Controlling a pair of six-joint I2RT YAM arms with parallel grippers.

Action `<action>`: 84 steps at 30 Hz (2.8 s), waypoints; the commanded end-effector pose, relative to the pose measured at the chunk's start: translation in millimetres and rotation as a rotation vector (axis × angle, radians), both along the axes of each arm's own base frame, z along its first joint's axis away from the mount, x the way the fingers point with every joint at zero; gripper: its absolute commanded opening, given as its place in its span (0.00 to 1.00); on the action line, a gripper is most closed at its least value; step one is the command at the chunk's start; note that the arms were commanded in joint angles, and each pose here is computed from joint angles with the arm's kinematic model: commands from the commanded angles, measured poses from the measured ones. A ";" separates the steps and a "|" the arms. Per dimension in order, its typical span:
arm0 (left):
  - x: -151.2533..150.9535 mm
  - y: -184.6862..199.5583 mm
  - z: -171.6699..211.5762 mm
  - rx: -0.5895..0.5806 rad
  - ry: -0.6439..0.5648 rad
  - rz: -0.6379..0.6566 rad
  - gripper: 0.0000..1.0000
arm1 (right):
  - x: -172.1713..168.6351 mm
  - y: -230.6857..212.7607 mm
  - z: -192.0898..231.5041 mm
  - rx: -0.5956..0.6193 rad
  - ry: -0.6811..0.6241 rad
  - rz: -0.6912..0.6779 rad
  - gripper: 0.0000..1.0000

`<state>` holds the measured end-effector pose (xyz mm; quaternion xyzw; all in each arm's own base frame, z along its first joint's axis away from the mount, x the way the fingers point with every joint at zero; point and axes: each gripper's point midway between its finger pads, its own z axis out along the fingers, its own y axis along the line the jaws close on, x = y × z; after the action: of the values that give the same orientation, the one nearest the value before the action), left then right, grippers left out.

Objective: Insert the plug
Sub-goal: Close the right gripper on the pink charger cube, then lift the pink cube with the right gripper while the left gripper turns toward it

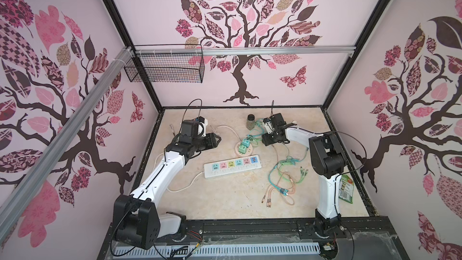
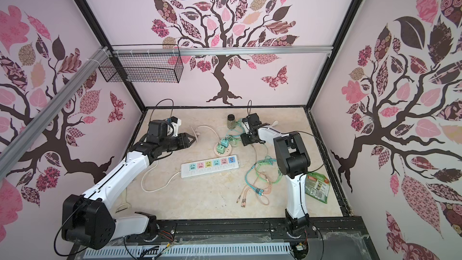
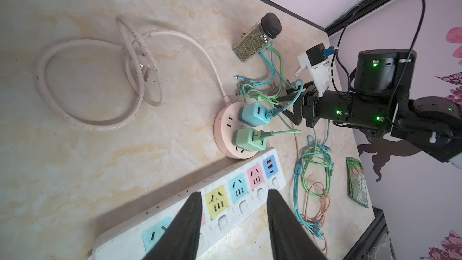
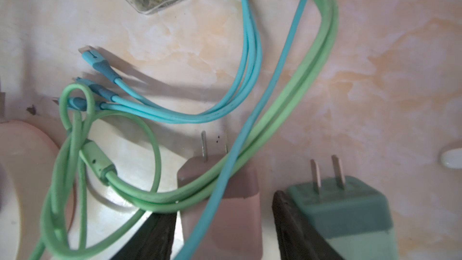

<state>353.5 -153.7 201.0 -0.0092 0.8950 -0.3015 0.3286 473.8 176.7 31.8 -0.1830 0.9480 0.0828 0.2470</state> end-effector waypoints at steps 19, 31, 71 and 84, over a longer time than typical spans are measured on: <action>0.6 2.6 -2.6 0.012 -0.012 -0.001 0.46 | -2.9 -6.9 -22.8 -0.092 0.058 -0.016 0.48; 0.4 -0.1 1.2 -0.003 -0.016 -0.010 0.46 | -39.1 -28.0 22.3 -0.095 0.058 -0.094 0.39; -24.5 -61.6 70.1 -0.293 -0.106 -0.324 0.55 | -123.7 82.0 251.1 0.590 -0.324 0.442 0.38; -28.6 -62.4 93.3 -0.301 -0.154 -0.319 0.55 | -131.8 86.1 393.8 0.677 -0.621 0.555 0.38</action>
<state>323.3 -216.2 272.8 0.0982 0.8143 -0.4783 0.3138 362.6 268.2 353.3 -0.3293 0.7290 0.3837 0.4613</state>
